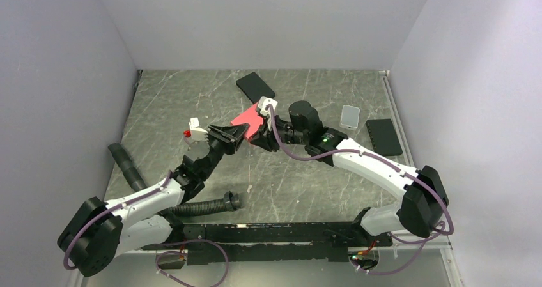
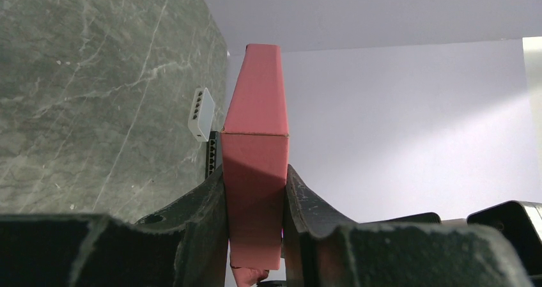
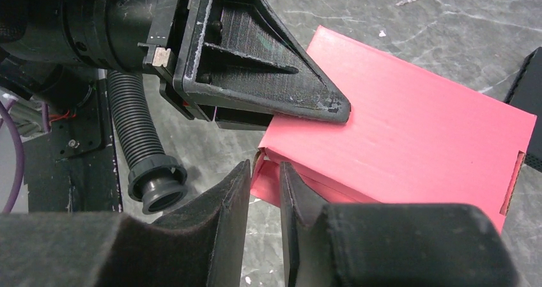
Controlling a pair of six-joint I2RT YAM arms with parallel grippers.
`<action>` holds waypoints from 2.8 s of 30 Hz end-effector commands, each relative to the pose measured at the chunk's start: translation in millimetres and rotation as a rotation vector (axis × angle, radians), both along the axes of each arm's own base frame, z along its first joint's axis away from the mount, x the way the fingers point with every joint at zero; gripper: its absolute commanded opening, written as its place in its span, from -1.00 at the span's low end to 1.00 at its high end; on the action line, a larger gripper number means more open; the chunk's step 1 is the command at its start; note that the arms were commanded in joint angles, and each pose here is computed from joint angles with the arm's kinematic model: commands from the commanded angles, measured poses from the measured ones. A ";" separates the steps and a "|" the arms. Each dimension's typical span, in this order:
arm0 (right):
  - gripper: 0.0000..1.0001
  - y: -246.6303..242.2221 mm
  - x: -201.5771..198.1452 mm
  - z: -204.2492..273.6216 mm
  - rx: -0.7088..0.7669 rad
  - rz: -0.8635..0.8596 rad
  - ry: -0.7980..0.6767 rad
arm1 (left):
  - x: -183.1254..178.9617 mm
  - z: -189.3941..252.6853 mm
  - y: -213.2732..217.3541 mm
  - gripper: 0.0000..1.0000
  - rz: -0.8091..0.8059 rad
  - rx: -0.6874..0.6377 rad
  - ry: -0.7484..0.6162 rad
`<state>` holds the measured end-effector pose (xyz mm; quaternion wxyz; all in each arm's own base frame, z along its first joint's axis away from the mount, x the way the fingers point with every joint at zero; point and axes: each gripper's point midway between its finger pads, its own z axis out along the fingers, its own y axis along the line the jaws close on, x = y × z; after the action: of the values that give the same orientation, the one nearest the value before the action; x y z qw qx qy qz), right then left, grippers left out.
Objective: Fold the paper box
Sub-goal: Close the paper box.
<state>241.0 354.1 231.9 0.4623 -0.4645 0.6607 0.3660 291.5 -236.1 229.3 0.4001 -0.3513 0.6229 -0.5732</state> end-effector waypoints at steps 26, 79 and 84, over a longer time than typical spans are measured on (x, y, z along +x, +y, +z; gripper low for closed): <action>-1.00 7.6 15.0 26.8 0.051 -0.095 -0.019 | 3.8 38.1 -4.1 -1.00 0.006 -0.056 -0.083; -0.89 14.5 15.0 19.0 -0.014 -0.115 -0.079 | -6.5 15.2 -21.0 -1.00 0.012 -0.103 0.002; -0.78 12.7 5.4 30.5 0.002 -0.060 -0.076 | -8.4 12.1 -8.0 -1.00 0.055 -0.092 0.011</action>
<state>246.5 354.9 208.9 0.4504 -0.4494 0.7106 0.3006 293.6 -240.9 206.7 0.4038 -0.3951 0.6244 -0.5394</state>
